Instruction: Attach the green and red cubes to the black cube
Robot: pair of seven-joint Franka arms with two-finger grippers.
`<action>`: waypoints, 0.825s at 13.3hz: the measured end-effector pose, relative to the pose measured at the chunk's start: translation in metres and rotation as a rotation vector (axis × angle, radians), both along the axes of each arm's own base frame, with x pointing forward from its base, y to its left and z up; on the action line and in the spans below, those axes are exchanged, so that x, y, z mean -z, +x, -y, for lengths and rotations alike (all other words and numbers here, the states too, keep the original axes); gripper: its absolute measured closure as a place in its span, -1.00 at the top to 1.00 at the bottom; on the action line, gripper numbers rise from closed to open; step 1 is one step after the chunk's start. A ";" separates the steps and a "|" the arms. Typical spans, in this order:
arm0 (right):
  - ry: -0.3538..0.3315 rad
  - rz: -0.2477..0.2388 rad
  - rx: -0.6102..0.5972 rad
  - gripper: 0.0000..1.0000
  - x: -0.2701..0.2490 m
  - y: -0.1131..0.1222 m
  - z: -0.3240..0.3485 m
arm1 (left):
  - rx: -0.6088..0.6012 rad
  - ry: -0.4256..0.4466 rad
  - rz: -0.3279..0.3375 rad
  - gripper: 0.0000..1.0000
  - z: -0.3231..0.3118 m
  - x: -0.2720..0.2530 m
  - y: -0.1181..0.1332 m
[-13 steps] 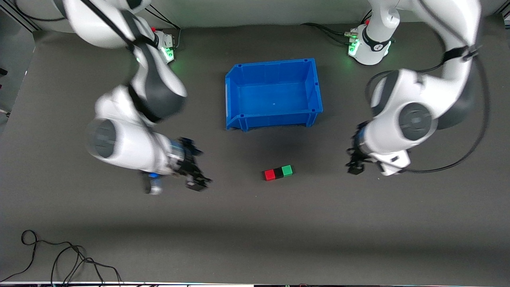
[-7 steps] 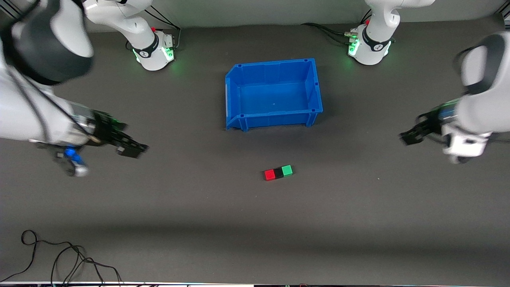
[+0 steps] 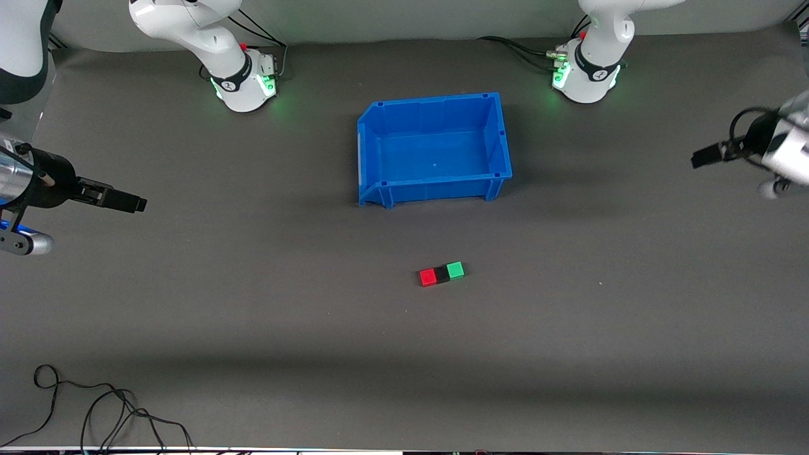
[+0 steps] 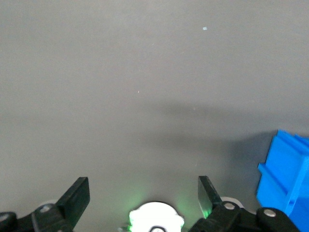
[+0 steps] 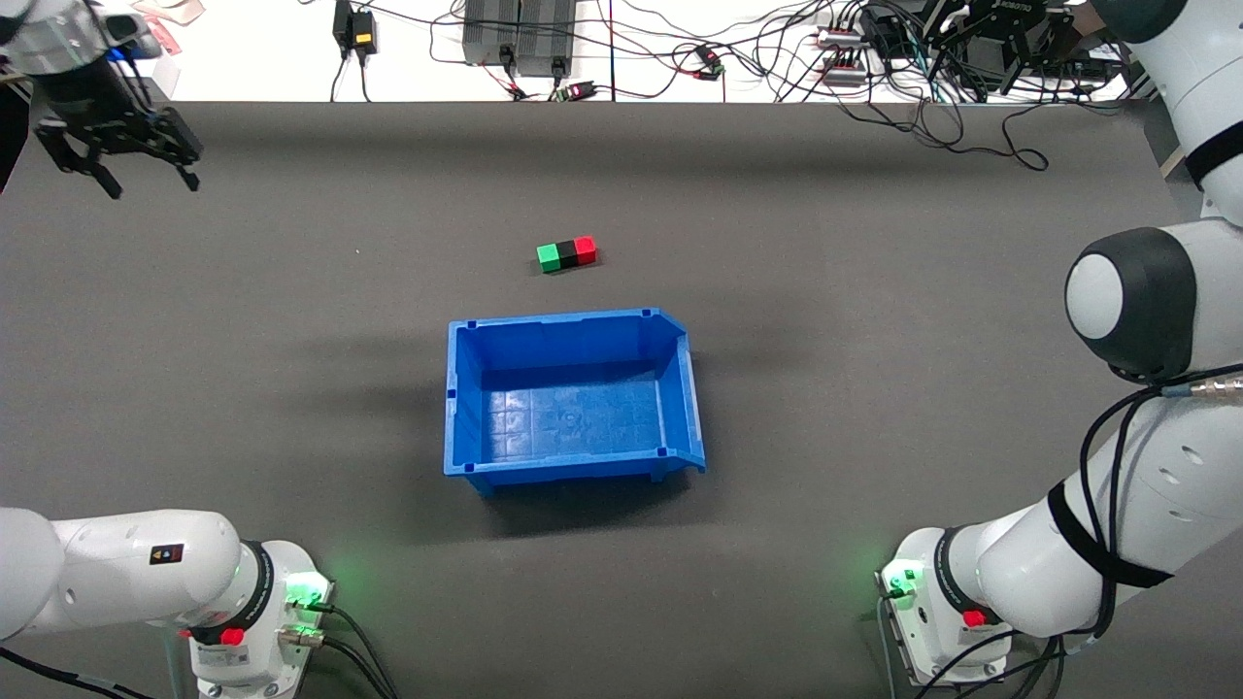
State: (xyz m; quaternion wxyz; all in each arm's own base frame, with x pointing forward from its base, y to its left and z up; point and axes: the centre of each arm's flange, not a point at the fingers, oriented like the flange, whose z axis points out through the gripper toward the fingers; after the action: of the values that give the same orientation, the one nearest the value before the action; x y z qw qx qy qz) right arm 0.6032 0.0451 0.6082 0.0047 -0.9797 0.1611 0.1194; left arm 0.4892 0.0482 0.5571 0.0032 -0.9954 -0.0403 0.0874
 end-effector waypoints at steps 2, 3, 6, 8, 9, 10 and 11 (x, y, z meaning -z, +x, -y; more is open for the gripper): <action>-0.002 -0.007 -0.006 1.00 0.003 0.000 -0.003 | 0.068 -0.050 0.088 1.00 0.006 -0.034 -0.012; -0.002 -0.008 -0.006 1.00 0.004 0.000 -0.003 | 0.071 -0.055 0.114 1.00 0.007 -0.043 -0.014; 0.001 -0.012 -0.002 1.00 0.005 0.000 0.001 | 0.092 -0.061 0.108 1.00 0.017 -0.050 -0.003; 0.024 -0.019 0.001 1.00 0.007 0.002 0.012 | 0.119 -0.062 0.070 1.00 0.031 -0.053 0.012; 0.041 -0.022 0.006 1.00 0.007 0.001 0.022 | 0.121 -0.063 0.057 1.00 0.034 -0.054 0.020; 0.055 -0.024 0.013 1.00 0.005 -0.002 0.033 | 0.113 -0.063 0.048 1.00 0.034 -0.056 0.028; 0.056 -0.023 0.017 1.00 0.002 -0.005 0.044 | 0.102 -0.063 0.055 1.00 0.031 -0.059 0.035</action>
State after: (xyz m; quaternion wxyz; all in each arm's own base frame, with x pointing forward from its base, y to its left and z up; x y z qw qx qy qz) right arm 0.5980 0.0012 0.6058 0.0314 -0.9763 0.1661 0.1352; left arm 0.5246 0.0171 0.6161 -0.0247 -0.9978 0.0133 0.0608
